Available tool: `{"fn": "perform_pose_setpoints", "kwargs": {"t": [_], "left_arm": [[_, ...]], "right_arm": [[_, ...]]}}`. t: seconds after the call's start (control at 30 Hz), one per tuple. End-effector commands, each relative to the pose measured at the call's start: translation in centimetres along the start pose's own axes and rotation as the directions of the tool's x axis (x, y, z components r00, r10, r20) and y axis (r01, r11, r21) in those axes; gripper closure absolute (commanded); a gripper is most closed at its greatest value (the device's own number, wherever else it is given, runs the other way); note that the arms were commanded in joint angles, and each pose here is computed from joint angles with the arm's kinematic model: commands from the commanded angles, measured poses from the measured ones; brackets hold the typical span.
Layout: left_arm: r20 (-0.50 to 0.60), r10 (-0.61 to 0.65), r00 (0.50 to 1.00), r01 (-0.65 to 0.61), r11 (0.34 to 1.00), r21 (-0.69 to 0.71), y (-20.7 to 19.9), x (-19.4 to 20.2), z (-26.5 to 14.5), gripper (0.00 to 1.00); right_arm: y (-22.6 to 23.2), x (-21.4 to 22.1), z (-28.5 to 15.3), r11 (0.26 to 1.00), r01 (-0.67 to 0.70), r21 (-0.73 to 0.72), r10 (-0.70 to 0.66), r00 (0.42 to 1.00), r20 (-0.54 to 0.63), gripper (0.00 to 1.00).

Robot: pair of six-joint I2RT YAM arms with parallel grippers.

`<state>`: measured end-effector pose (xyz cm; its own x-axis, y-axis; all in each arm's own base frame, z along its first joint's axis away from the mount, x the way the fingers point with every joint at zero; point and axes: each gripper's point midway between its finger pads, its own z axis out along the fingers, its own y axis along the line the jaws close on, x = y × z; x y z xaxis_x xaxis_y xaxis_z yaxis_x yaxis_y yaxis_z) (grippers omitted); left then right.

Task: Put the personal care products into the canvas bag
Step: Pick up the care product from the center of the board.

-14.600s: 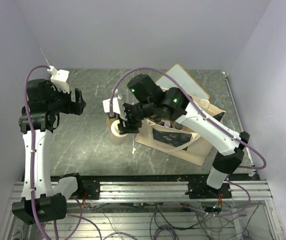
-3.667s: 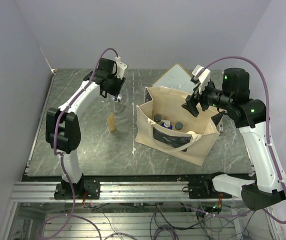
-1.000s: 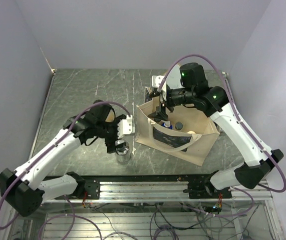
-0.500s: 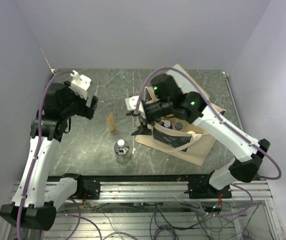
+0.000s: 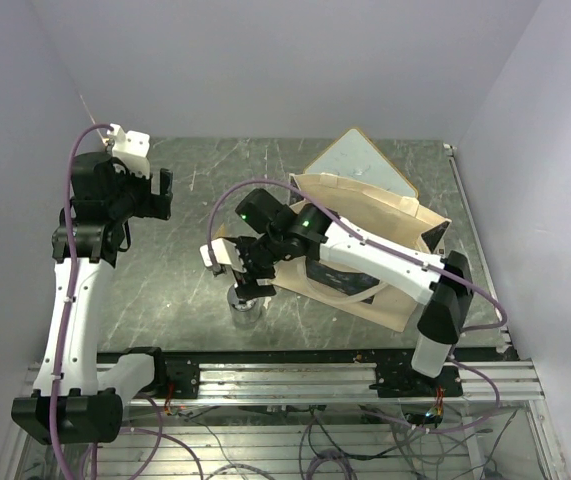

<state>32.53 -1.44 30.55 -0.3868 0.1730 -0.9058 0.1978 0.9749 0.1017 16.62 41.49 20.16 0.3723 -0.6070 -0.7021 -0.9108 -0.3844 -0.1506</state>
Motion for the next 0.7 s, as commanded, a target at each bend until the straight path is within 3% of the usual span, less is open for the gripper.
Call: {"fn": "perform_pose_setpoints", "kwargs": {"t": [0.0,0.47,0.67], "left_arm": [[0.046,0.008,0.999,-0.008,1.000,0.002,0.1,-1.3,-0.8,0.01],[0.055,0.020,0.998,-0.023,0.999,0.046,-0.7,-1.3,-1.2,0.01],[0.060,0.031,0.998,-0.034,0.998,0.050,-0.8,-1.5,-1.5,0.01]], "right_arm": [[0.2,1.6,1.3,0.999,-0.005,-0.040,0.003,0.999,-0.051,0.23],[1.1,2.9,3.2,0.994,-0.042,-0.105,0.035,0.998,-0.061,0.46],[0.8,3.3,3.7,0.995,-0.042,-0.093,0.036,0.997,-0.065,0.48]]}}
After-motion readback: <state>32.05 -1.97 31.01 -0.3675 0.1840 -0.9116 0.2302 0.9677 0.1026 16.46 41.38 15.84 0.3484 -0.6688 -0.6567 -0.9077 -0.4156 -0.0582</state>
